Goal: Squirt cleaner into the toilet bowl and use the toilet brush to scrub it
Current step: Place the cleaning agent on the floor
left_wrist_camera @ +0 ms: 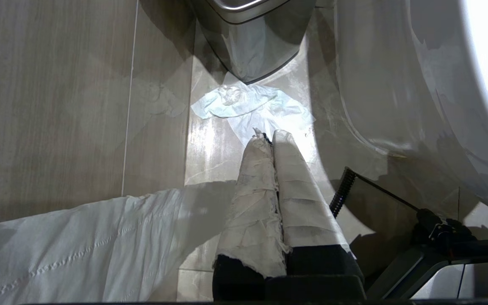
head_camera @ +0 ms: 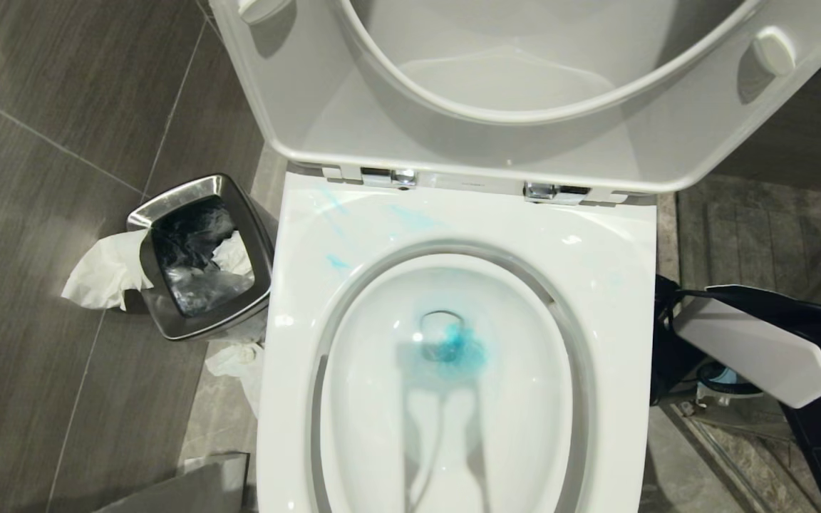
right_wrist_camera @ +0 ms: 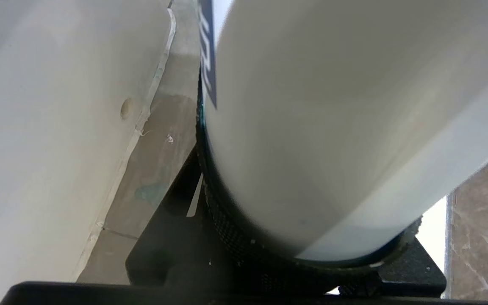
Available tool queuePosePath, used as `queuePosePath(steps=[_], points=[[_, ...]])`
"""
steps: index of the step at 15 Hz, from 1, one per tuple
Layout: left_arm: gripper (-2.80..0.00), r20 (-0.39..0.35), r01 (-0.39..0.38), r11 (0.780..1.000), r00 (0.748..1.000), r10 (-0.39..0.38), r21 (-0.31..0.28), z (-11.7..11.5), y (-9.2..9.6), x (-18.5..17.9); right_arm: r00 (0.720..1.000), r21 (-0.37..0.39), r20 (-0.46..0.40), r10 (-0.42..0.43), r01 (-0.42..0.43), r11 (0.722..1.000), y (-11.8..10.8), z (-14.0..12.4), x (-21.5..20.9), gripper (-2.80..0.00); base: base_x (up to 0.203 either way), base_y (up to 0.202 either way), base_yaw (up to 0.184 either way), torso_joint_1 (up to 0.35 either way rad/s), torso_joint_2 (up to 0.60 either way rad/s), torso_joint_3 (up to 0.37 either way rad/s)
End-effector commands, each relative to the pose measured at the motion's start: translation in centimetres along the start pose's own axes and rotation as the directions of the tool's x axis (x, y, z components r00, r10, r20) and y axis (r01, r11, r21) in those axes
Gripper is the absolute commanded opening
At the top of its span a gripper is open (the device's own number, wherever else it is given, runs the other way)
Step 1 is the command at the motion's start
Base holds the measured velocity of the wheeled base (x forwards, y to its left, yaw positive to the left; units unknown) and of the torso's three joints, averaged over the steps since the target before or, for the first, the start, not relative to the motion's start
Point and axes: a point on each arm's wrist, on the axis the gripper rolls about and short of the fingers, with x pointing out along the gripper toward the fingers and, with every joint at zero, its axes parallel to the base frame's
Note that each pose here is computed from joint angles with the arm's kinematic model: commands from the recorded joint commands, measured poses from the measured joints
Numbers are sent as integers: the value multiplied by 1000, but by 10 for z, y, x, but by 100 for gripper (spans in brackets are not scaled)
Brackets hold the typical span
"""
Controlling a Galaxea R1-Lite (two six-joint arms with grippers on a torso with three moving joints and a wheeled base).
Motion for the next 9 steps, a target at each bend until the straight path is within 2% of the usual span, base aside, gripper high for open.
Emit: queuePosePath(steps=[1,9], points=[[-280,0,1,1000,1000,-1,0,0,0,0,1000,-1,-4,2,-2,1000,2,-4,-1,-280,0,0,0,0,0,0],[-280,0,2,1000,1000,-2,4,0,0,0,1000,1,0,2,-2,1000,2,-3,0,-280,0,0,0,0,0,0]])
